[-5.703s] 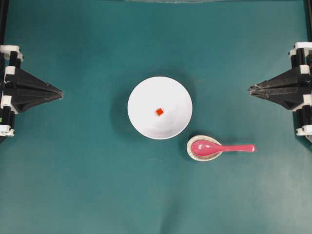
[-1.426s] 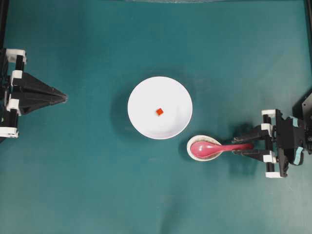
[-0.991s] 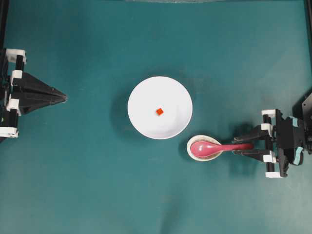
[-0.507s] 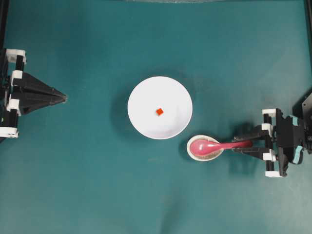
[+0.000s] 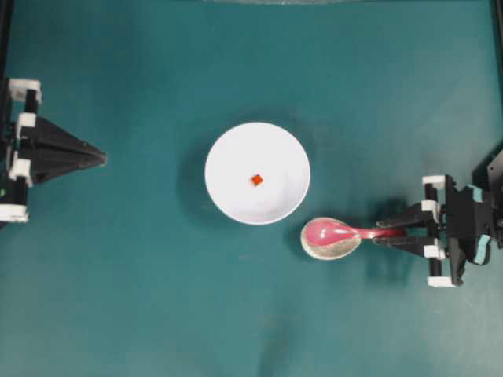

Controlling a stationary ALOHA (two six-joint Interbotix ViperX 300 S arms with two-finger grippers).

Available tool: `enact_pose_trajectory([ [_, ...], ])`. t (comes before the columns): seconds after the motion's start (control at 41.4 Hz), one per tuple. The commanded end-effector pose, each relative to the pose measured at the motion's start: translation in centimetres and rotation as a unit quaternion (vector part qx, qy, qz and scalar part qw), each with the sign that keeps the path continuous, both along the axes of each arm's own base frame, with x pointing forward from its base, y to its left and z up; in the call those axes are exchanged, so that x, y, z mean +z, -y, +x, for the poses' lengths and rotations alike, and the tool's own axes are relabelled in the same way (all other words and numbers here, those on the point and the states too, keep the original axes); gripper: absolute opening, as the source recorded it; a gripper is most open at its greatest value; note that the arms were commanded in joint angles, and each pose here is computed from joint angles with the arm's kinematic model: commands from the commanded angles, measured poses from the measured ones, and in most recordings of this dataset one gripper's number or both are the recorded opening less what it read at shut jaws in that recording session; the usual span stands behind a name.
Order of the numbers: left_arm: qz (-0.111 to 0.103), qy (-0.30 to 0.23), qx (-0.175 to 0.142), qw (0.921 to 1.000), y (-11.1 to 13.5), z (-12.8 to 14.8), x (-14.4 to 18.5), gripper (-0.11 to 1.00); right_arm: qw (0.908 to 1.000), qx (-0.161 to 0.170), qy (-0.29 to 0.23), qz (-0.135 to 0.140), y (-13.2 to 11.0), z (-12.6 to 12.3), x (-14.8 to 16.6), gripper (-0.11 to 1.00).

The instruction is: Grip the spoon and scoop the red block from the bowl with right arm.

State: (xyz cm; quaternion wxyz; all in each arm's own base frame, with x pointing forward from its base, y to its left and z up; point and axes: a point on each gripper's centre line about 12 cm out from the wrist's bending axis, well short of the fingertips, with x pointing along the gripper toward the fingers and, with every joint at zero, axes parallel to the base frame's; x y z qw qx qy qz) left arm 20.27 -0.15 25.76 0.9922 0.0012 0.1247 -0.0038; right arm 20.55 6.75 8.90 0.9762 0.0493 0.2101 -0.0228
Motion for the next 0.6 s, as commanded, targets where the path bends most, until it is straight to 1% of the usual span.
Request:
enact_pose_trajectory([
  [0.0,0.000,0.008,-0.002,1.0000,0.07,0.25,0.62,0.00,0.9997,0.001,0.019,0.015,-0.22,0.21,1.03,0.23],
  [0.072,0.001,0.008,-0.002,1.0000,0.07,0.25,0.62,0.00,0.9996,0.002,0.019,0.021,-0.18,0.03,1.23,0.23],
  [0.242,0.000,0.007,-0.001,1.0000,0.03,0.25,0.60,0.00,0.9993,0.009,-0.011,0.035,-0.39,-0.28,1.00,0.23],
  [0.362,0.000,0.008,-0.002,1.0000,0.07,0.25,0.62,0.00,0.9989,0.011,-0.023,0.039,-0.53,-0.34,0.87,0.23],
  [0.58,0.001,0.008,-0.002,1.0000,0.07,0.25,0.62,0.00,0.9988,0.012,-0.021,0.042,-0.72,-0.11,1.00,0.23],
])
